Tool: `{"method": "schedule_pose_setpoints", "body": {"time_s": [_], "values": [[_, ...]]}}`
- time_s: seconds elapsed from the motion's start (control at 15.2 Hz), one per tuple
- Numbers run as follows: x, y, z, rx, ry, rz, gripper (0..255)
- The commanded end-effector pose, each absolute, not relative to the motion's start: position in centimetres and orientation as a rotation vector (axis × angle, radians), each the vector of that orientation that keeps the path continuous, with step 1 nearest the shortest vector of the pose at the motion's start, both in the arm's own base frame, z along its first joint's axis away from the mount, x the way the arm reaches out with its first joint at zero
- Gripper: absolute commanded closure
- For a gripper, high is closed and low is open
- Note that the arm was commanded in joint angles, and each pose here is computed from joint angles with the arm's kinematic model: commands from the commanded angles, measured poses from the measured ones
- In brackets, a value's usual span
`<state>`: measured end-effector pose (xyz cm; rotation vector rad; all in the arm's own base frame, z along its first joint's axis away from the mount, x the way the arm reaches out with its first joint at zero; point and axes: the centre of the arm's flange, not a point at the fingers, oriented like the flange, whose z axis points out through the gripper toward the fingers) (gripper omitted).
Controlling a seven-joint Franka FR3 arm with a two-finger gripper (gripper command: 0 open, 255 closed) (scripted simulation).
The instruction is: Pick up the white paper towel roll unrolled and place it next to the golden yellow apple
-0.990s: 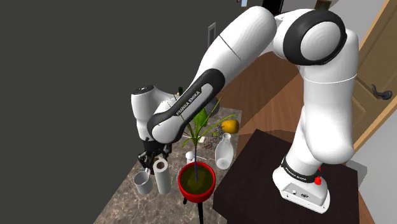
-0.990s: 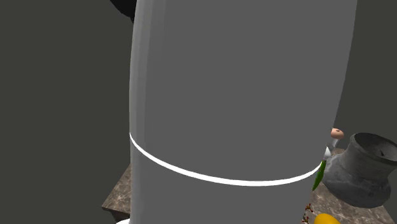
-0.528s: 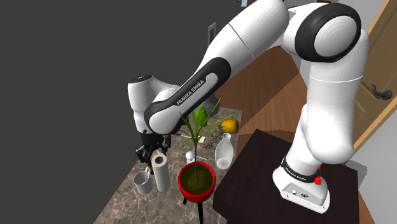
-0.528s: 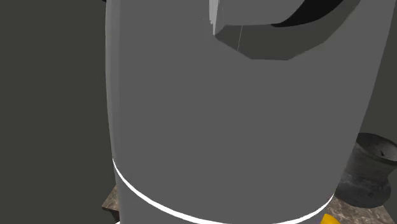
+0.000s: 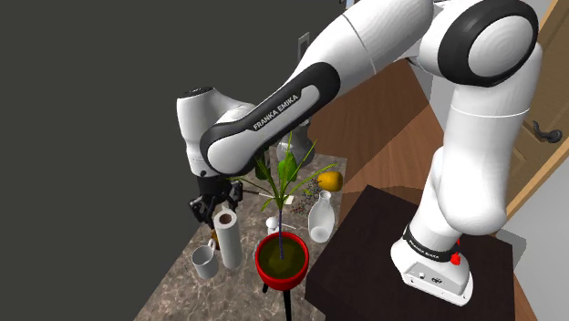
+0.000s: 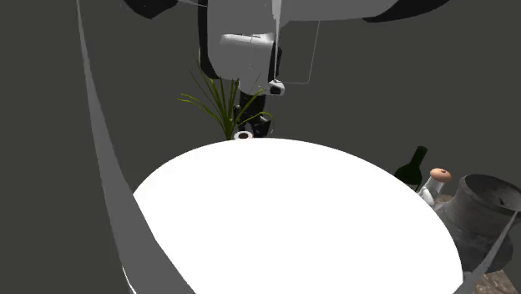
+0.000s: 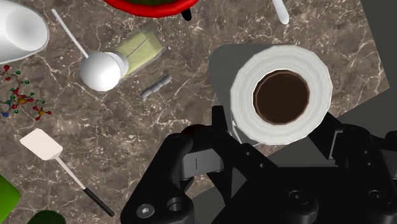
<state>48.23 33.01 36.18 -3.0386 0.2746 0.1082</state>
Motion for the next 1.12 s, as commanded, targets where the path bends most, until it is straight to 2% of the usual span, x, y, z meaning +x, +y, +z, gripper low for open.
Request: {"method": "schedule_pose_setpoints", "body": {"time_s": [0.0, 1.06], "values": [[48.1, 33.0, 37.2, -3.039, 0.274, 0.109, 255], [48.1, 33.0, 45.7, -3.039, 0.274, 0.109, 255]]}}
